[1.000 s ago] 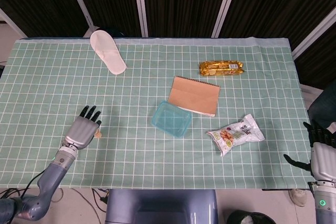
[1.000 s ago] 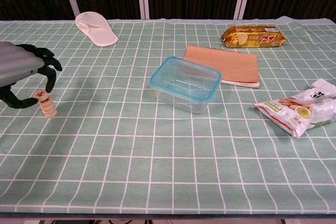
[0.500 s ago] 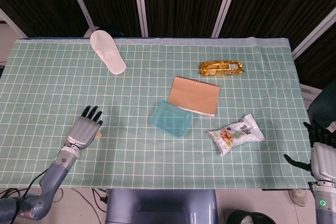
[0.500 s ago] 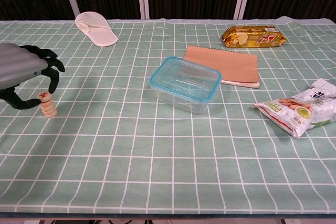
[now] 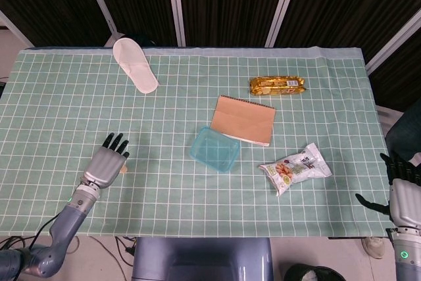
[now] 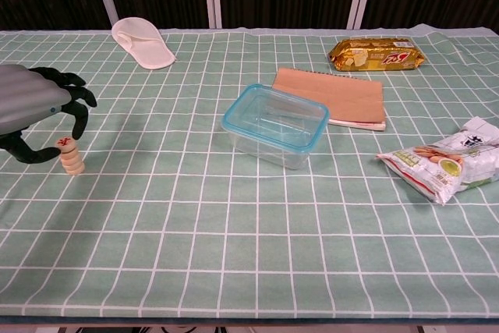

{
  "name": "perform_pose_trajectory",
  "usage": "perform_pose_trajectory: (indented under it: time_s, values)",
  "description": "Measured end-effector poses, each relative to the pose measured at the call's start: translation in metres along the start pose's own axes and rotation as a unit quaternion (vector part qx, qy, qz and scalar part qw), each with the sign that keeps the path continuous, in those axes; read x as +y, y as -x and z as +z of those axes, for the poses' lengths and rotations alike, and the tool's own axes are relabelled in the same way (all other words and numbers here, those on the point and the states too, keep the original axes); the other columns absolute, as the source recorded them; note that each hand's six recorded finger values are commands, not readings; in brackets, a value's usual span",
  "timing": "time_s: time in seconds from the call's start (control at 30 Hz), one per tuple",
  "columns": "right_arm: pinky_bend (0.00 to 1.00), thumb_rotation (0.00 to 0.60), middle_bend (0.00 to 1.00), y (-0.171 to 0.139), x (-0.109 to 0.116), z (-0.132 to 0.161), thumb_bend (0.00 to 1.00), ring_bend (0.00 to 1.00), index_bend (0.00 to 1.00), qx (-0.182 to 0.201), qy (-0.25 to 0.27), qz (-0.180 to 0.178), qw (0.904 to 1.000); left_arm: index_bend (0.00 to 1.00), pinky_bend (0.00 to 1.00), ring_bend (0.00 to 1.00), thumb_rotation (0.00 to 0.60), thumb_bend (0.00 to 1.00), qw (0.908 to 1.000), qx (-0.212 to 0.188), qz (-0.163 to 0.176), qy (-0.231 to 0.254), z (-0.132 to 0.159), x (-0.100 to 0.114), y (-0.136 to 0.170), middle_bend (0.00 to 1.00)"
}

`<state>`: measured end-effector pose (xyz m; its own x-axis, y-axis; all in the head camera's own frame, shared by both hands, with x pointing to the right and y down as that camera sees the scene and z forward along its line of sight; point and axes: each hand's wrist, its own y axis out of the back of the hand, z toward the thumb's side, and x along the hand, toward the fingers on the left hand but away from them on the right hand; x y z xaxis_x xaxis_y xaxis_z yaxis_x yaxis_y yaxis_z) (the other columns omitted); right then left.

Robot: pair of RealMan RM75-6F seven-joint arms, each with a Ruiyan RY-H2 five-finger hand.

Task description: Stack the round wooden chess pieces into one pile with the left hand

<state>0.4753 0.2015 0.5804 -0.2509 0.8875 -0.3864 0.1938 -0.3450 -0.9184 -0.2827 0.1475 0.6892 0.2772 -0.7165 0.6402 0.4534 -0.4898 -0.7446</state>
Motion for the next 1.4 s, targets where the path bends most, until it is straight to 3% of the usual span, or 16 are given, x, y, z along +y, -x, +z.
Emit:
perform_pose_trajectory:
  time_s: [1.07, 1.3, 1.4]
  values:
    - [0.00, 0.600, 0.00, 0.000, -0.001, 0.000, 0.20, 0.06, 0.11, -0.003, 0.000, 0.002, 1.0000, 0.39, 0.10, 0.00, 0.600, 0.36, 1.0000, -0.001, 0.002, -0.003, 0.002, 0.002, 0.001, 0.14]
    - [0.00, 0.600, 0.00, 0.000, -0.001, 0.000, 0.20, 0.06, 0.11, -0.002, -0.001, 0.002, 1.0000, 0.32, 0.10, 0.00, 0.600, 0.36, 0.9995, 0.007, 0.025, 0.017, -0.006, 0.017, 0.008, 0.14]
    - [0.00, 0.600, 0.00, 0.000, -0.001, 0.001, 0.20, 0.06, 0.11, -0.001, -0.001, 0.002, 1.0000, 0.22, 0.10, 0.00, 0.600, 0.35, 0.9986, 0.013, 0.042, 0.030, -0.012, 0.026, 0.015, 0.13]
